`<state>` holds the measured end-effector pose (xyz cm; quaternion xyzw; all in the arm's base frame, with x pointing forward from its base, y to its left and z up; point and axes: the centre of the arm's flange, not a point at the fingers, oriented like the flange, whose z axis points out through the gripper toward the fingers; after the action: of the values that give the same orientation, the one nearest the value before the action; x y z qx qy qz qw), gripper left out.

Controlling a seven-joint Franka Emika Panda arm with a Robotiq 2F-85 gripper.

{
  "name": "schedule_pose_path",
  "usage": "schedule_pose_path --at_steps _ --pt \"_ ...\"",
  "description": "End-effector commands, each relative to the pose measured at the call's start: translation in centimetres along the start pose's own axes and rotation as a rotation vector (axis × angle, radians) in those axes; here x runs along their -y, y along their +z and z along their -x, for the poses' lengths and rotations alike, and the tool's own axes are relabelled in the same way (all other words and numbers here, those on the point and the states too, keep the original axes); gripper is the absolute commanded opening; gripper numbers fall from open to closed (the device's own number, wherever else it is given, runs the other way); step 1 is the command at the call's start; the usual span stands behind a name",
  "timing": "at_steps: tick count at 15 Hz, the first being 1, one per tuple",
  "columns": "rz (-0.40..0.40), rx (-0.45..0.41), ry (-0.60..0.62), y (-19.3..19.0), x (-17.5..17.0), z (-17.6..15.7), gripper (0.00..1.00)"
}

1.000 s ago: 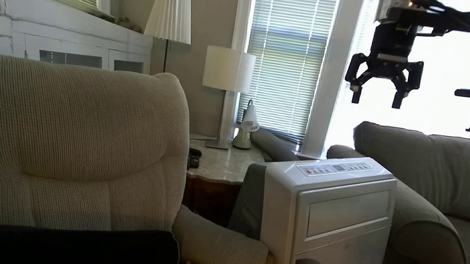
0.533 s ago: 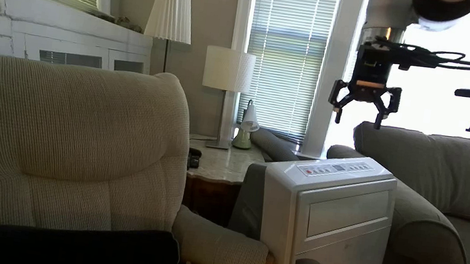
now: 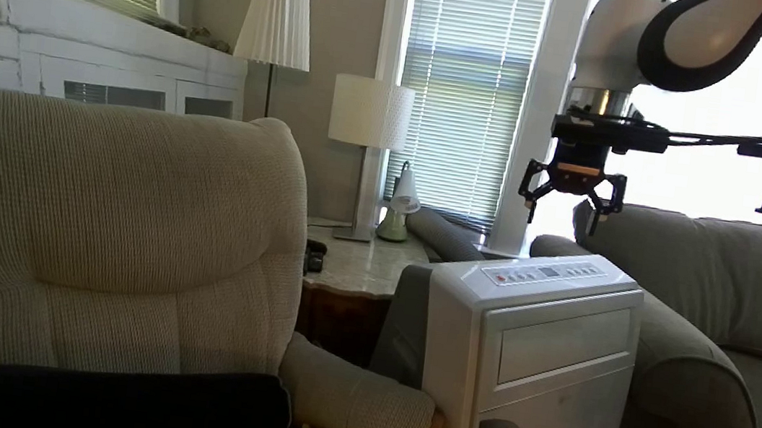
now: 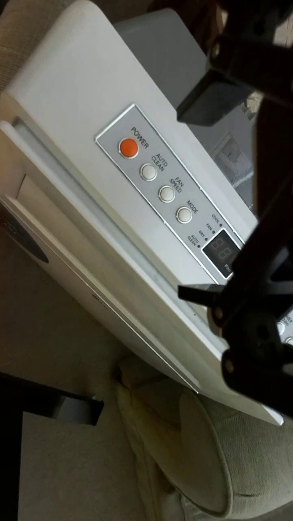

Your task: Press the fourth button from the left on the heater

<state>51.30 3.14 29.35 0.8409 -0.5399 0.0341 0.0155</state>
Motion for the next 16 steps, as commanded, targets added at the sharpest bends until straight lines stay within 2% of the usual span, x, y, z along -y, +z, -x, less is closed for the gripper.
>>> schedule_pose_path --at_steps 1,6,9,10,16 --pt "-0.008 -0.033 0.044 2.0 1.5 -0.6 1.0" --pt "-0.005 -0.042 0.072 3.4 2.4 -1.5 1.0" --pt "-0.002 -0.077 0.082 3.7 2.8 -2.4 1.0" --pt "0.002 -0.032 0.065 3.1 1.7 -2.0 1.0" --pt "0.018 -0.054 0.08 2.7 1.9 -2.2 1.0"
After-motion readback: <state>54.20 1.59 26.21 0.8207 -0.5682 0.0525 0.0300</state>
